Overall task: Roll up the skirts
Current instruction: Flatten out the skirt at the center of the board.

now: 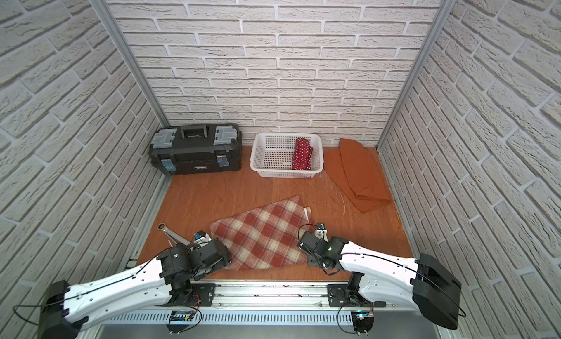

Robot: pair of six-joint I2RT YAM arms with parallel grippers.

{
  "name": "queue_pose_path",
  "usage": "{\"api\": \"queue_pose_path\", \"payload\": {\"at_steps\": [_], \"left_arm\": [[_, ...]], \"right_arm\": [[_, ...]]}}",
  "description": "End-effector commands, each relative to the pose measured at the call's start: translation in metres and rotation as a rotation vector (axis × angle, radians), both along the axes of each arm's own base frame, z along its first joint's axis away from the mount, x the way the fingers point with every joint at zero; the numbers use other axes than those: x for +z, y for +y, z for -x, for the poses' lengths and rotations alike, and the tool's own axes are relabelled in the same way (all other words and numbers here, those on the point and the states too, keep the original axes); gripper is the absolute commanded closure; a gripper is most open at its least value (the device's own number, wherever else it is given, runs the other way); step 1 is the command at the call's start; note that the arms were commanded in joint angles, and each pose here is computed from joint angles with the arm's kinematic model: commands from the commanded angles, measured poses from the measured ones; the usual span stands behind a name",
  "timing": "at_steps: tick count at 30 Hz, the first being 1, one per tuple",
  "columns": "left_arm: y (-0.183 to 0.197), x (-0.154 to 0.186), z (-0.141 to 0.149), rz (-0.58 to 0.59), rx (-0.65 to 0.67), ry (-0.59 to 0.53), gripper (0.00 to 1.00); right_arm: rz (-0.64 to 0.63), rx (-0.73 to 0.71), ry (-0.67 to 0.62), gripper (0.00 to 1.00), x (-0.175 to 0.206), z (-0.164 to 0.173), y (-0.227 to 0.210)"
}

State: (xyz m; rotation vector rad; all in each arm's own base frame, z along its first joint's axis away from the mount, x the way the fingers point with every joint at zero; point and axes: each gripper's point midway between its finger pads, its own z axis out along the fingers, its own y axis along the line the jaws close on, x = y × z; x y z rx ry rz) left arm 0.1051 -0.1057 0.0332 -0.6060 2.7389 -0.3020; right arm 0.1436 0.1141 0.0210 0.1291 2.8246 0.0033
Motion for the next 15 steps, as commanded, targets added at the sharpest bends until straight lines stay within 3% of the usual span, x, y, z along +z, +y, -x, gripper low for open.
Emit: {"api": "queue_pose_path", "payload": {"at_steps": [1,3,6,7,8,9,15], "left_arm": [[-0.002,-0.014,-0.004,0.011,0.056,-0.01,0.03],[-0.015,-0.016,-0.008,0.056,0.051,-0.026,0.12],[-0.03,-0.008,-0.013,0.064,0.01,-0.047,0.37],[-0.033,-0.004,-0.014,0.058,-0.012,-0.055,0.59],[-0.035,0.0,-0.014,0.048,-0.023,-0.062,0.93],[-0.035,0.004,-0.014,0.038,-0.025,-0.068,1.0],[-0.041,0.034,-0.008,0.046,-0.098,-0.156,1.0]], "right_arm": [[-0.054,0.042,0.004,0.75,0.001,-0.003,0.012],[-0.061,0.042,0.034,0.86,0.003,0.002,0.013],[-0.059,0.041,0.087,0.97,0.006,0.013,0.01],[-0.07,0.041,0.1,0.98,0.007,0.016,0.011],[-0.079,0.03,0.11,0.98,0.007,0.02,0.01],[-0.092,0.023,0.115,0.98,0.007,0.024,0.01],[-0.174,0.02,0.05,0.98,0.045,0.04,0.011]]}}
